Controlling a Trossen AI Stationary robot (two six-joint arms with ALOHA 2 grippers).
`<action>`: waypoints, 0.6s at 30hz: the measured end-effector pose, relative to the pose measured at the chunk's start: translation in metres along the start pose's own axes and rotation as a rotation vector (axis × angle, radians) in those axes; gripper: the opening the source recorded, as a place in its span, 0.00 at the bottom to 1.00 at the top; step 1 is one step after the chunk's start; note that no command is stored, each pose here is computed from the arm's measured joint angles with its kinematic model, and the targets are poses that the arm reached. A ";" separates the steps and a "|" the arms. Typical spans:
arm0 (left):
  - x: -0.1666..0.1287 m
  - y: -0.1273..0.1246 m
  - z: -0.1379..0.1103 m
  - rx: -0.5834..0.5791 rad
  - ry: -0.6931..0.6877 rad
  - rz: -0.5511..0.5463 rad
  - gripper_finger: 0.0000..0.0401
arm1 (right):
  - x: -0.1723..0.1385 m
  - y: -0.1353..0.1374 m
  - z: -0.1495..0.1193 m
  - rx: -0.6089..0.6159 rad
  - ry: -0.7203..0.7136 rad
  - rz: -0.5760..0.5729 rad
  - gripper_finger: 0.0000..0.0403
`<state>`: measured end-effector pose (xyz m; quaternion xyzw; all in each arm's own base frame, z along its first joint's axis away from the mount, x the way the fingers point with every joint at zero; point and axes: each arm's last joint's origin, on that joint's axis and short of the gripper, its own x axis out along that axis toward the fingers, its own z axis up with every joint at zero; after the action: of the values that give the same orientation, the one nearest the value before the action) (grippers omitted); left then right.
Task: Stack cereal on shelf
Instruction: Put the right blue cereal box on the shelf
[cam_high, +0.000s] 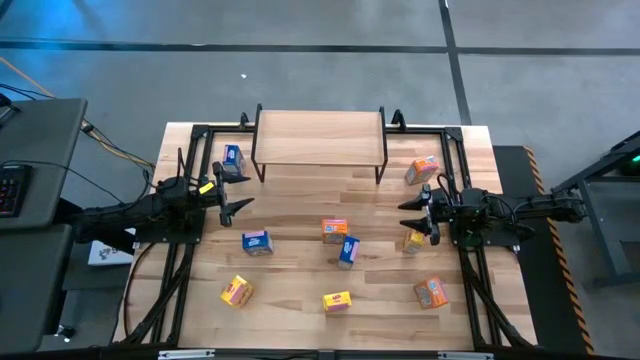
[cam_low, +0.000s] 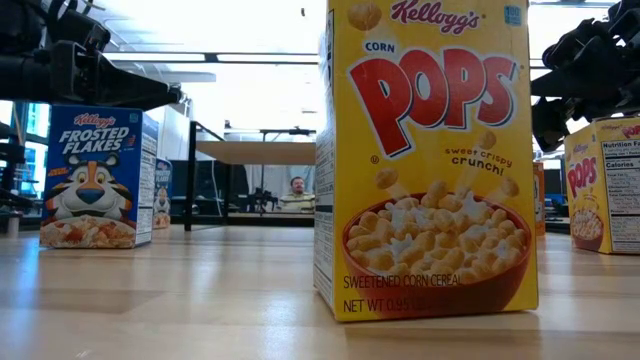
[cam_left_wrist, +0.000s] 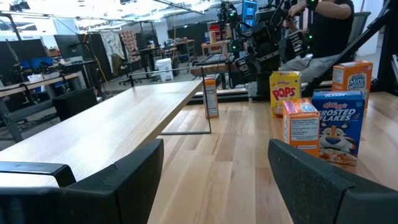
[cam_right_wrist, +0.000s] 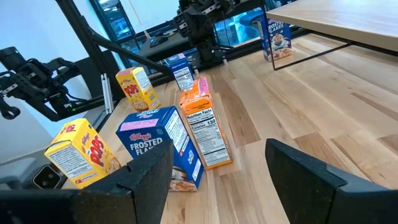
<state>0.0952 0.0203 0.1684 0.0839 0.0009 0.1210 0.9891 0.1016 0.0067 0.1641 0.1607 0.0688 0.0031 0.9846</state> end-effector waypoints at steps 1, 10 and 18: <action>0.000 0.000 0.000 0.000 0.000 0.000 0.70 | 0.000 0.000 0.000 0.000 0.000 0.000 0.62; 0.000 0.000 0.000 0.000 0.000 0.000 0.70 | 0.000 0.000 0.000 -0.001 0.000 0.000 0.62; 0.000 0.000 0.000 0.000 0.000 -0.001 0.70 | 0.000 0.000 0.000 -0.075 0.000 0.002 0.65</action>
<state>0.0952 0.0202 0.1686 0.0838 0.0007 0.1206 0.9892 0.1016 0.0068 0.1641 0.1237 0.0687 0.0064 0.9899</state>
